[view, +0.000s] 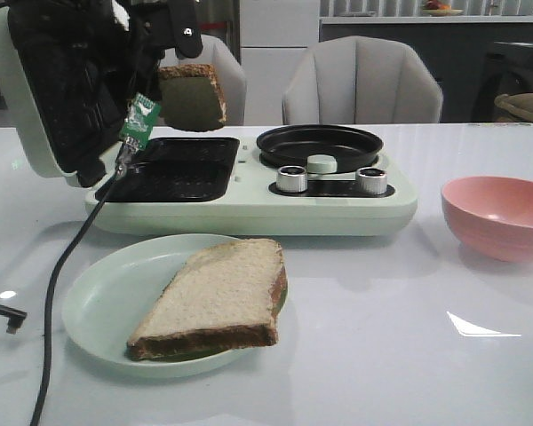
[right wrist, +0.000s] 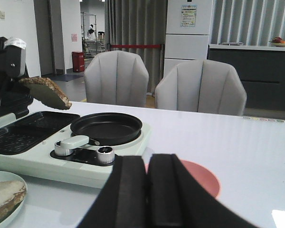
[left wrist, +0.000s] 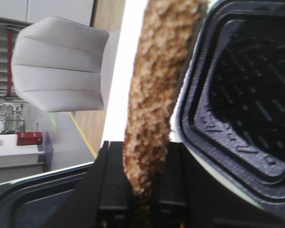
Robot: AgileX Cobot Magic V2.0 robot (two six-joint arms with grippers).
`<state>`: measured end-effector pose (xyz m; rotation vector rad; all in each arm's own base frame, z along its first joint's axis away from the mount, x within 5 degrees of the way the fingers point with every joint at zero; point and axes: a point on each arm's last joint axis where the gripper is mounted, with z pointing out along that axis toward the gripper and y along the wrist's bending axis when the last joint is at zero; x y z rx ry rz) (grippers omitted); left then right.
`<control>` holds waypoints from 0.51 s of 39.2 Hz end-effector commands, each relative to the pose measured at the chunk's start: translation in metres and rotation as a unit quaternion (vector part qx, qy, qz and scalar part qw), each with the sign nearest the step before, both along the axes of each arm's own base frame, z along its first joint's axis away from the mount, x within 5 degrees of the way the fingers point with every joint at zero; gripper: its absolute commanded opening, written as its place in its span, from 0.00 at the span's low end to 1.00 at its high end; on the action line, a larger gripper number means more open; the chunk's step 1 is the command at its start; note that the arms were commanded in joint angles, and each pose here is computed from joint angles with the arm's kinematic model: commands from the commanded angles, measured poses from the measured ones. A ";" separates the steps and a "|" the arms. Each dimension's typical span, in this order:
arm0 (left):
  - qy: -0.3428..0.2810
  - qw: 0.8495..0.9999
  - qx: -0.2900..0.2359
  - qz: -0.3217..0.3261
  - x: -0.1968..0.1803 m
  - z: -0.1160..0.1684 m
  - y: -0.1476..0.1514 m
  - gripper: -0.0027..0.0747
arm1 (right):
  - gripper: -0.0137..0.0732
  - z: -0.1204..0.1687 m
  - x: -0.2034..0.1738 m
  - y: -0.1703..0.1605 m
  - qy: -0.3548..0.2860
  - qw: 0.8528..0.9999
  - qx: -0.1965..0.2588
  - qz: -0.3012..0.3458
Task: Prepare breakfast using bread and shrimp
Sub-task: 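Lower the slice onto the waffle plate and open the left gripper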
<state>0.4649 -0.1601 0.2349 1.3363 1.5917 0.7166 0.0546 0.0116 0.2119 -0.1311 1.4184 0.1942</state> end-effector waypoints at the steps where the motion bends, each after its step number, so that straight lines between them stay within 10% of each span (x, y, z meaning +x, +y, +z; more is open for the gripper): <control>1: -0.032 0.999 -0.036 0.012 -0.001 0.031 0.002 0.18 | 0.33 0.014 -0.004 -0.001 -0.058 0.998 0.010 -0.003; 20: 0.016 0.999 -0.042 0.009 -0.008 -0.001 -0.006 0.20 | 0.33 0.014 -0.004 -0.001 -0.058 0.998 0.010 -0.003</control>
